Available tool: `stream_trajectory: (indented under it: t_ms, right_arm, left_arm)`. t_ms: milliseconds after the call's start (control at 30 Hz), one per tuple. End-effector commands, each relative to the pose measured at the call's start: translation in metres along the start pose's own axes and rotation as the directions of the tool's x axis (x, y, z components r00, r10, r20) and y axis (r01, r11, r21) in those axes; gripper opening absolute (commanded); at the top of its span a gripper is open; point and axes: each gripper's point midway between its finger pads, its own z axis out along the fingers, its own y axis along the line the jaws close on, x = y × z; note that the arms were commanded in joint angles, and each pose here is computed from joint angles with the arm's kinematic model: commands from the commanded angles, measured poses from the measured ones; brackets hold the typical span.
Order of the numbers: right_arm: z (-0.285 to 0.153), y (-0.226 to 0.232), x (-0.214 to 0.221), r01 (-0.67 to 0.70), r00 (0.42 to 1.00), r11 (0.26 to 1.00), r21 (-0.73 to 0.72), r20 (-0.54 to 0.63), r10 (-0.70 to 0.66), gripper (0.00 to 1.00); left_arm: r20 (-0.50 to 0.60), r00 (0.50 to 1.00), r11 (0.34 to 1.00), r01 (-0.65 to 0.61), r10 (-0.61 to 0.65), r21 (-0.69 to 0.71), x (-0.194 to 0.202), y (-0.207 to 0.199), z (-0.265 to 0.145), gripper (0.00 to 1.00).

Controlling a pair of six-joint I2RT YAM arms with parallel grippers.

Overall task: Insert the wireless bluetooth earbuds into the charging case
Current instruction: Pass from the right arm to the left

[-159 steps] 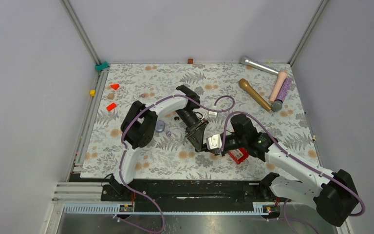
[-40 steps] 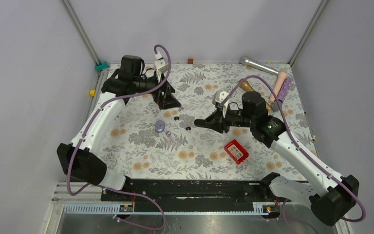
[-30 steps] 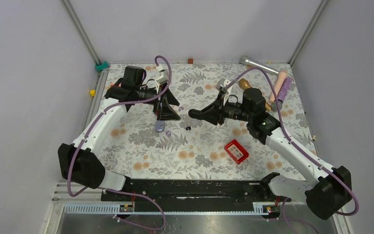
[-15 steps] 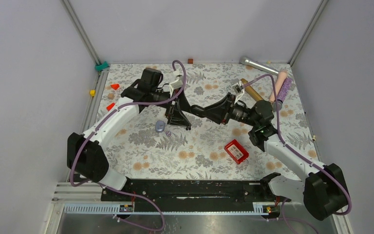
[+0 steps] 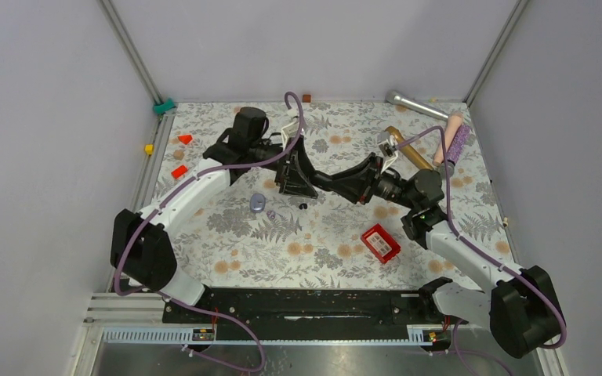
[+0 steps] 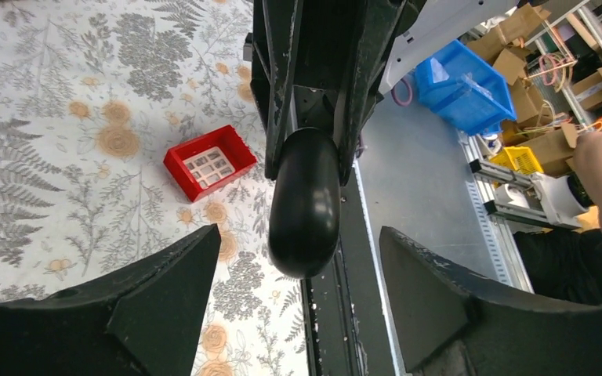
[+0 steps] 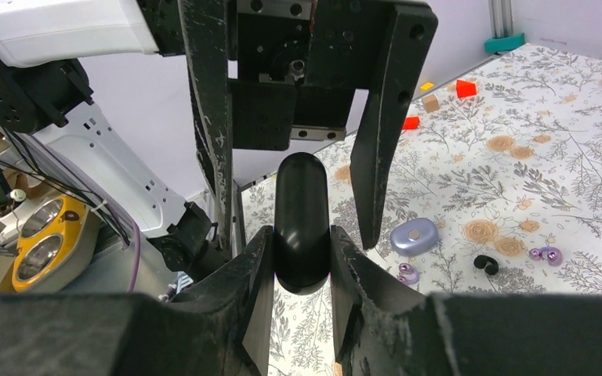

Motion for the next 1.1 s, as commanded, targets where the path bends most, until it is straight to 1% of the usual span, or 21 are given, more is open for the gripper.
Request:
stream_trajectory:
  t_ms: [0, 100, 267, 533, 600, 667, 833, 933, 1067]
  right_arm:
    - [-0.001, 0.007, -0.018, 0.111, 0.991, 0.994, -0.023, 0.073, -0.109, 0.00]
    - [-0.002, 0.005, -0.018, 0.117, 0.990, 0.993, -0.014, 0.078, -0.115, 0.00]
    - [-0.003, 0.005, -0.017, 0.118, 0.989, 0.993, -0.011, 0.094, -0.116, 0.00]
    - [-0.005, -0.002, -0.020, 0.121, 0.985, 0.992, 0.025, 0.120, -0.123, 0.00]
    - [-0.006, -0.005, -0.022, 0.117, 0.984, 0.992, 0.043, 0.132, -0.122, 0.00]
    - [-0.007, -0.009, -0.024, 0.102, 0.983, 0.993, 0.061, 0.148, -0.111, 0.00]
    - [-0.010, -0.012, -0.028, 0.078, 0.981, 0.994, 0.072, 0.175, -0.090, 0.00]
    - [-0.010, -0.012, -0.029, 0.071, 0.981, 0.995, 0.073, 0.176, -0.083, 0.00]
    - [-0.009, -0.016, -0.028, 0.051, 0.982, 0.995, 0.083, 0.176, -0.065, 0.00]
  left_arm:
    - [0.074, 0.996, 0.998, -0.059, 0.057, 0.029, -0.022, -0.015, 0.004, 0.73]
    - [0.085, 0.995, 0.999, -0.049, 0.048, 0.017, -0.024, -0.013, 0.004, 0.66]
    - [0.123, 0.991, 0.998, -0.056, 0.057, -0.010, -0.029, -0.011, 0.004, 0.61]
    - [0.135, 0.990, 0.999, -0.039, 0.038, 0.007, -0.031, -0.013, 0.004, 0.50]
    - [0.134, 0.990, 0.999, -0.036, 0.035, 0.009, -0.031, -0.013, 0.004, 0.50]
    - [0.132, 0.991, 0.999, -0.032, 0.030, 0.011, -0.030, -0.012, 0.005, 0.54]
    - [0.133, 0.991, 1.000, -0.029, 0.027, 0.011, -0.030, -0.011, 0.005, 0.59]
    - [0.134, 0.991, 0.999, -0.030, 0.028, 0.011, -0.030, -0.011, 0.005, 0.58]
    - [0.137, 0.990, 0.999, -0.026, 0.023, 0.018, -0.031, -0.011, 0.006, 0.55]
